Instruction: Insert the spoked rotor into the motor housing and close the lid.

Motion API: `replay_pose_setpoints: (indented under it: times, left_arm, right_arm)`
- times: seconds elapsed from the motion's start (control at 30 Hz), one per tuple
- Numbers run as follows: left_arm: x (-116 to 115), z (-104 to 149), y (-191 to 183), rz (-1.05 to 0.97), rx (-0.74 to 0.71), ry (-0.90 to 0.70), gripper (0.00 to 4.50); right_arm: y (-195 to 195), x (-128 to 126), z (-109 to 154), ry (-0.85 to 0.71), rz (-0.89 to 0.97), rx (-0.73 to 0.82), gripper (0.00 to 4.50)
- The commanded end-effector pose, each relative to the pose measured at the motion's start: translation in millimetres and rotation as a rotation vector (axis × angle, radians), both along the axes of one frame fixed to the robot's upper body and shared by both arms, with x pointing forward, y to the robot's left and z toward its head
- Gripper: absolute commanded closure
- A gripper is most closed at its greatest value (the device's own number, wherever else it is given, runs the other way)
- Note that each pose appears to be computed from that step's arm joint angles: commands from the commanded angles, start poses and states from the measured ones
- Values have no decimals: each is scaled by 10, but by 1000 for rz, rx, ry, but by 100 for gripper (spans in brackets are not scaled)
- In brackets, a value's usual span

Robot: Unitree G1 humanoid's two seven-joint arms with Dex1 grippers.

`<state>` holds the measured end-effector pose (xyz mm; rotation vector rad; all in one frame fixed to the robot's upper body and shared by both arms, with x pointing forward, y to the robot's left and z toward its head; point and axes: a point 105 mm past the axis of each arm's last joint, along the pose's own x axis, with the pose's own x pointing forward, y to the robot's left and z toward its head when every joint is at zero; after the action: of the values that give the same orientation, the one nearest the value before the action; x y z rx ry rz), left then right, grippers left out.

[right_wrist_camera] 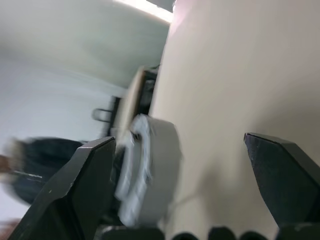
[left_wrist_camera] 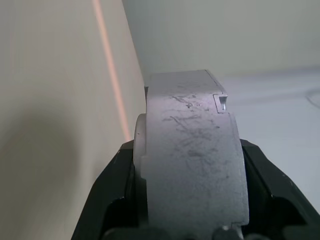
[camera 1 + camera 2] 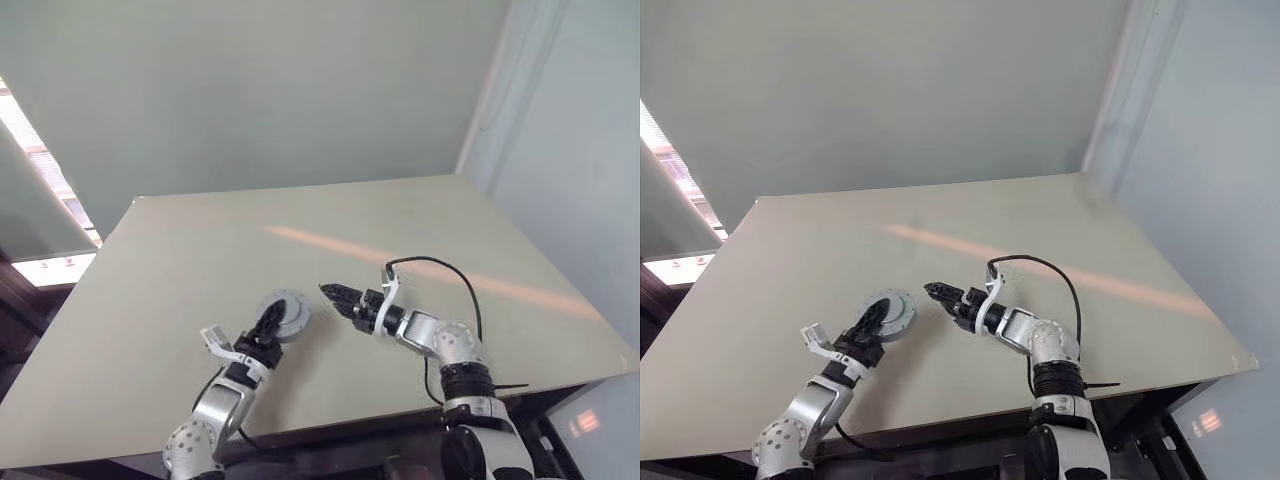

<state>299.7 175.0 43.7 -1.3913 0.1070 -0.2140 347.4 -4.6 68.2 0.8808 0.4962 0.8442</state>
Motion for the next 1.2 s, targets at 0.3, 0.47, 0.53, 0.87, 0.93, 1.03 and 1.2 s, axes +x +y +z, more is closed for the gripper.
replay_pose_setpoints:
  times: [0.3,0.47,0.53,0.87,0.93,1.03,1.2]
  left_arm:
    - [308,120,769,361,354,-5,245]
    - [342,3,914,424,407,59,245]
    - [348,-38,934,434,408,77,245]
    - [348,-279,991,458,507,196,245]
    - [341,-313,1008,464,531,216,245]
    - [330,-358,1027,465,566,247,210]
    - [284,-465,1087,471,648,323,42]
  right_arm:
    - [55,-248,176,-665,162,-355,0]
    - [113,-407,53,-775,271,-465,0]
    - [131,-445,24,-790,297,-479,0]
    - [135,-489,-53,-813,337,-529,0]
    - [130,-491,-62,-814,337,-534,0]
    - [125,-487,-70,-814,335,-540,0]
    - [121,-469,-72,-816,330,-549,0]
